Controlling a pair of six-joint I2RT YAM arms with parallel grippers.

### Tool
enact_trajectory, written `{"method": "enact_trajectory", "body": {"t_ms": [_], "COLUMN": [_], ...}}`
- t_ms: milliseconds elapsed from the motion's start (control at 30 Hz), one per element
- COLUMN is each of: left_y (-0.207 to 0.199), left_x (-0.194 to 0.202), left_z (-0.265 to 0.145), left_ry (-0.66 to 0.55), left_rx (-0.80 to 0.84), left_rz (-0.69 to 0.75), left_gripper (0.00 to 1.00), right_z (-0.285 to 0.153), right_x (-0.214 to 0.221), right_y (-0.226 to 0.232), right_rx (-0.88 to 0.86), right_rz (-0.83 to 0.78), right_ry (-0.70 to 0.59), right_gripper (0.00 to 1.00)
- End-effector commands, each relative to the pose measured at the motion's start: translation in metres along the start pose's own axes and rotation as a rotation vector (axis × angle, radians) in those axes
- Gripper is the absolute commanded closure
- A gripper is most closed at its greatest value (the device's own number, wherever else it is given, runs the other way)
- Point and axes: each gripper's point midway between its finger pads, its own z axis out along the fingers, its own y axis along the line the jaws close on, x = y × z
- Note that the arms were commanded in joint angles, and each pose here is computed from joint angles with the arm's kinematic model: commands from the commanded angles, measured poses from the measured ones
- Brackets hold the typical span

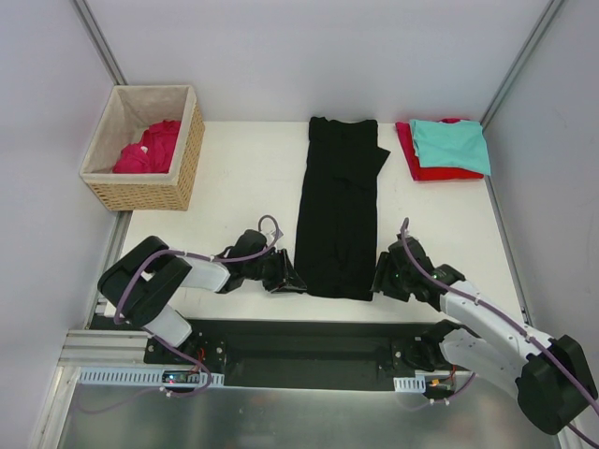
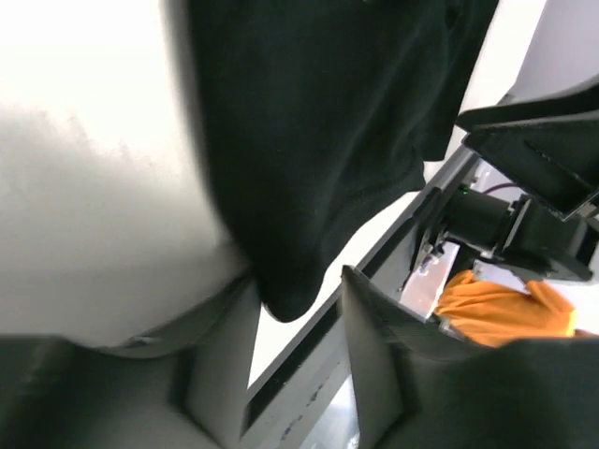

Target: Fold and stack the t-shirts

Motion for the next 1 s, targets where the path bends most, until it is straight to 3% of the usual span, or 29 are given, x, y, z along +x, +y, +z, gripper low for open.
{"method": "enact_trajectory", "body": {"t_ms": [0,67,133,167,767,833,967], "left_y": [0.071,0.072,0.074,0.076,0.072,0.071,0.07], "left_x": [0.026,0.027,0.027,0.028,0.026,0.026,0.025], "left_z": [-0.006,-0.007,-0.008,-0.008,-0.01,-0.011,-0.011], "left_ry": [0.037,0.036,0.034,0.034,0.025,0.022,0.022], "left_rx": [-0.255,-0.267,-0.276,-0.285,-0.272,-0.272,-0.27], "left_rz": [-0.057,-0.057,-0.059,-0.062,-0.053,-0.052,-0.05], "left_gripper": [0.72,0.8,0.99,1.0,1.0,1.0,1.0], "right_z": [-0.007,-0.006,-0.005,-0.004,0.019,0.02,0.02], "right_x": [-0.007,-0.006,-0.005,-0.005,0.023,0.026,0.027], "right_y": [0.0,0.0,0.001,0.001,0.024,0.024,0.023], "right_rx": [0.012,0.014,0.012,0.008,-0.077,-0.071,-0.057], "right_rz": [0.004,0.005,0.006,0.006,0.034,0.033,0.025], "right_ry": [-0.03,-0.025,-0.024,-0.017,0.085,0.089,0.083], "right_gripper": [0.45,0.45,0.45,0.45,0.48,0.49,0.61]}}
